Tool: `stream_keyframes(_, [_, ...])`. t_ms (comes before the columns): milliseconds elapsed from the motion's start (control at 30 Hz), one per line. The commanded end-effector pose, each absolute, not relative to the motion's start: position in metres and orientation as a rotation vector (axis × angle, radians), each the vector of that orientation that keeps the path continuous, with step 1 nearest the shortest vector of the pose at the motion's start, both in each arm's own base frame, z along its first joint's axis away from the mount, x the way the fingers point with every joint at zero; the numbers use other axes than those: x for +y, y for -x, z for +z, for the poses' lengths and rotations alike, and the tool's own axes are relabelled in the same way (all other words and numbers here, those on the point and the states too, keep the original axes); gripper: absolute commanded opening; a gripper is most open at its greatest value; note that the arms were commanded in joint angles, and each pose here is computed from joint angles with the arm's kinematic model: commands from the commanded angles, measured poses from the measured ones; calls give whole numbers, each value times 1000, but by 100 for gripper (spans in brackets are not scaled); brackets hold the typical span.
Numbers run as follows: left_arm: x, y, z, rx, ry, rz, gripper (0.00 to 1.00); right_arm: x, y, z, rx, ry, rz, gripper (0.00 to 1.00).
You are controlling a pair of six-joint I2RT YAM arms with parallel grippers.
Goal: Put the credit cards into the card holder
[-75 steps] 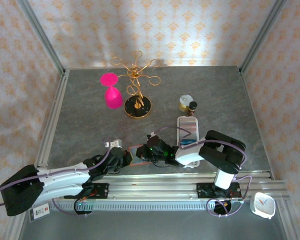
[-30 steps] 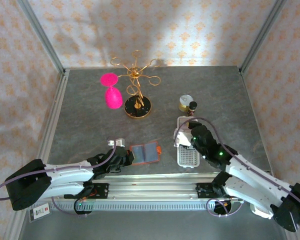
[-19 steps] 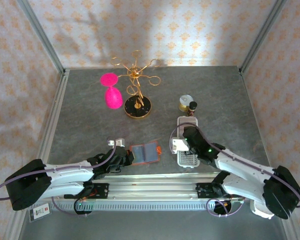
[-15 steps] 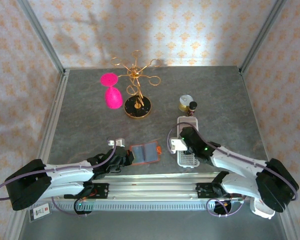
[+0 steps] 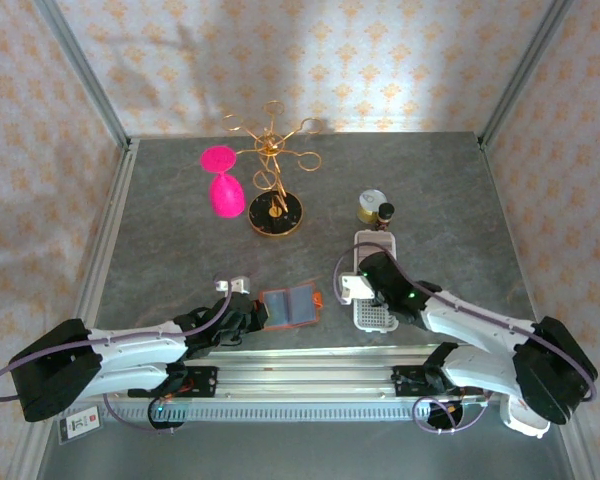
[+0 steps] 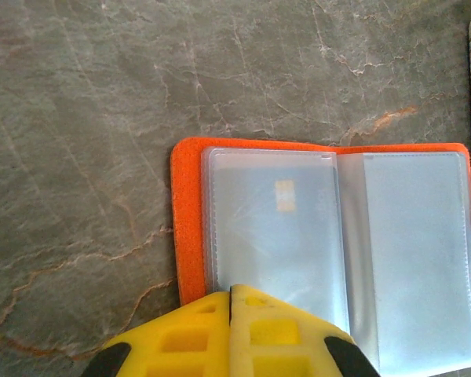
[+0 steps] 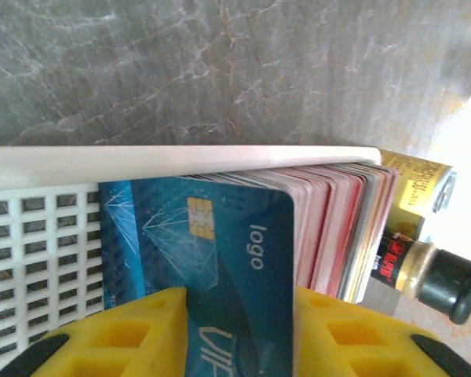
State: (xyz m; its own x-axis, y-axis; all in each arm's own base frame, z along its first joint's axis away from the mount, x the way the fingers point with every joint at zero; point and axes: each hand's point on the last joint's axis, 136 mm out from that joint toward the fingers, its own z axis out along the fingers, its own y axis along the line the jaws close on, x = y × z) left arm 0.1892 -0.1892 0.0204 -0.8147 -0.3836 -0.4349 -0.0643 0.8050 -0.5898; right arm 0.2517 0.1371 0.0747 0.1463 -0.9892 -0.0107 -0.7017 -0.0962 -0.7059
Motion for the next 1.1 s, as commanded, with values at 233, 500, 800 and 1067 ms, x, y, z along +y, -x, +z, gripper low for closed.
stream_keyframes(233, [-174, -182, 3, 2500, 319, -647, 0, 133, -252, 82, 1610, 1791, -658, 21])
stream_keyframes(500, [-175, -182, 5, 2496, 317, -654, 0, 128, -252, 89, 1619, 1776, -686, 17])
stream_keyframes(800, [-175, -183, 5, 2497, 308, -644, 0, 125, -242, 98, 1658, 1779, -641, 3])
stream_keyframes(1067, [-177, -184, 4, 2507, 303, -635, 0, 152, -199, 113, 1729, 1858, -295, 0])
